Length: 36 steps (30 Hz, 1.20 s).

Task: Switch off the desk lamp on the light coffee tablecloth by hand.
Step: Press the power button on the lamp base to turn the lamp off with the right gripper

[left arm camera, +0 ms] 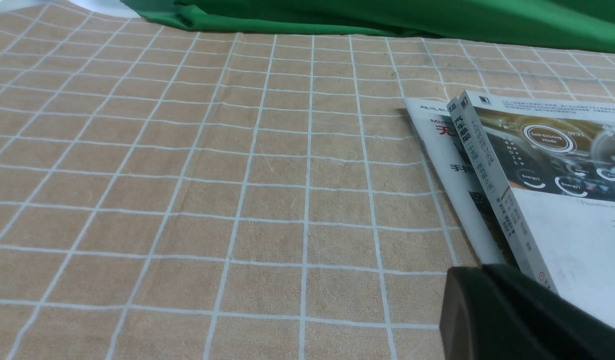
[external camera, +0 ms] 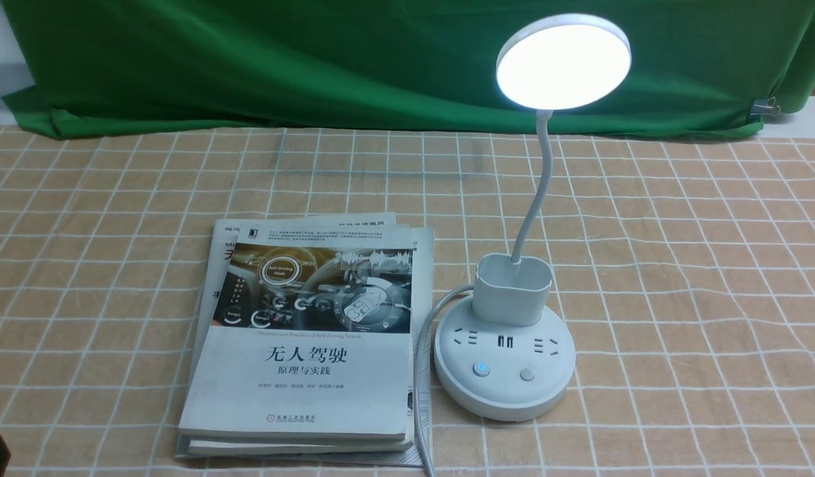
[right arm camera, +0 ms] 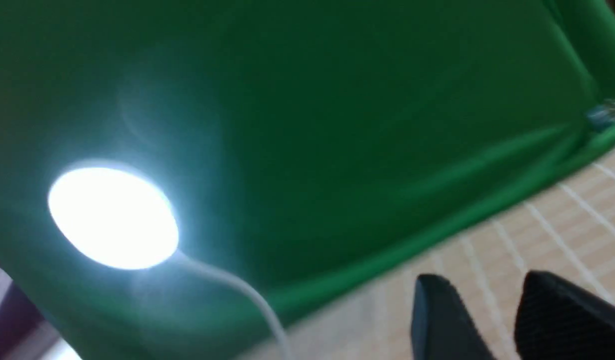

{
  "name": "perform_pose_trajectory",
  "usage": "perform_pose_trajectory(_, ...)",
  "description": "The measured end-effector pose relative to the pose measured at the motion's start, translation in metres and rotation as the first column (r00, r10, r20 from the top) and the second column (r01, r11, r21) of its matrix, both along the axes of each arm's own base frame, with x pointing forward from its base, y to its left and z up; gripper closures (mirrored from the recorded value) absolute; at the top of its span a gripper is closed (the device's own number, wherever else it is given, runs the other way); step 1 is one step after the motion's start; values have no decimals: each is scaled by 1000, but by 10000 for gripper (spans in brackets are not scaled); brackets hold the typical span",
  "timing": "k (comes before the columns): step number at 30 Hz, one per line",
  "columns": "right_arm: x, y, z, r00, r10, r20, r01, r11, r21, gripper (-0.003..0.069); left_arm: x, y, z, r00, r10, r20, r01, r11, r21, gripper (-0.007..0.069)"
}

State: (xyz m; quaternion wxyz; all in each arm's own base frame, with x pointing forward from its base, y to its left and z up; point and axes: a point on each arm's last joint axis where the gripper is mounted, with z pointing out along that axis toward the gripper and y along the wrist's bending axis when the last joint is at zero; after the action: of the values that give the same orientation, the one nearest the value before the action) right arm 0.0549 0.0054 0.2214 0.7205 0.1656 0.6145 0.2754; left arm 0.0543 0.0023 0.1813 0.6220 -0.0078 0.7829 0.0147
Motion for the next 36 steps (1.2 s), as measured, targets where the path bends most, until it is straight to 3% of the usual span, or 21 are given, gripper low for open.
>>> perform_pose_trajectory(5, 0, 0, 1, 1000, 1, 8, -1, 1000, 12, 440, 0, 0, 0, 1000, 0, 0, 0, 1000, 0, 620)
perform_pose_trajectory(7, 1, 1, 0, 997, 14, -71, -14, 1000, -11, 497, 0, 0, 0, 1000, 0, 0, 0, 1000, 0, 620)
perform_pose_trajectory(12, 5, 8, 41, 966, 78, -247, -131, 970, -205, 603, 0, 0, 0, 1000, 0, 0, 0, 1000, -1, 620)
perform_pose_trajectory(15, 21, 21, 82, 867, 126, -482, -339, 858, -387, 622, 0, 0, 0, 1000, 0, 0, 0, 1000, -1, 620)
perform_pose_trajectory(17, 32, 27, 89, 813, 122, -569, -412, 812, -414, 622, 0, 0, 0, 1000, 0, 0, 0, 1000, -1, 620)
perform_pose_trajectory(19, 52, 37, 94, 690, 82, -719, -534, 728, -429, 622, 0, 0, 0, 1000, 0, 0, 0, 1000, -1, 620)
perform_pose_trajectory(21, 70, 45, 92, 598, 45, -801, -605, 680, -413, 622, 0, 0, 0, 1000, 0, 0, 0, 1000, -1, 620)
perform_pose_trajectory(22, 75, 47, 92, 584, 41, -811, -615, 674, -409, 622, 0, 0, 0, 1000, 0, 0, 0, 1000, -1, 620)
perform_pose_trajectory(24, 102, 59, 83, 481, -2, -877, -672, 641, -370, 622, 0, 0, 0, 1000, 0, 0, 0, 1000, -1, 620)
perform_pose_trajectory(28, 138, 77, 62, 349, -29, -937, -730, 618, -292, 622, 0, 0, 0, 1000, 0, 0, 0, 1000, -1, 620)
perform_pose_trajectory(32, 159, 100, 42, 300, -25, -954, -774, 578, -259, 619, 0, 0, 0, 1000, 0, 0, 0, 1000, -1, 620)
perform_pose_trajectory(36, 172, 137, 20, 261, -14, -965, -838, 493, -233, 618, 0, 0, 0, 1000, 0, 0, 0, 1000, -1, 620)
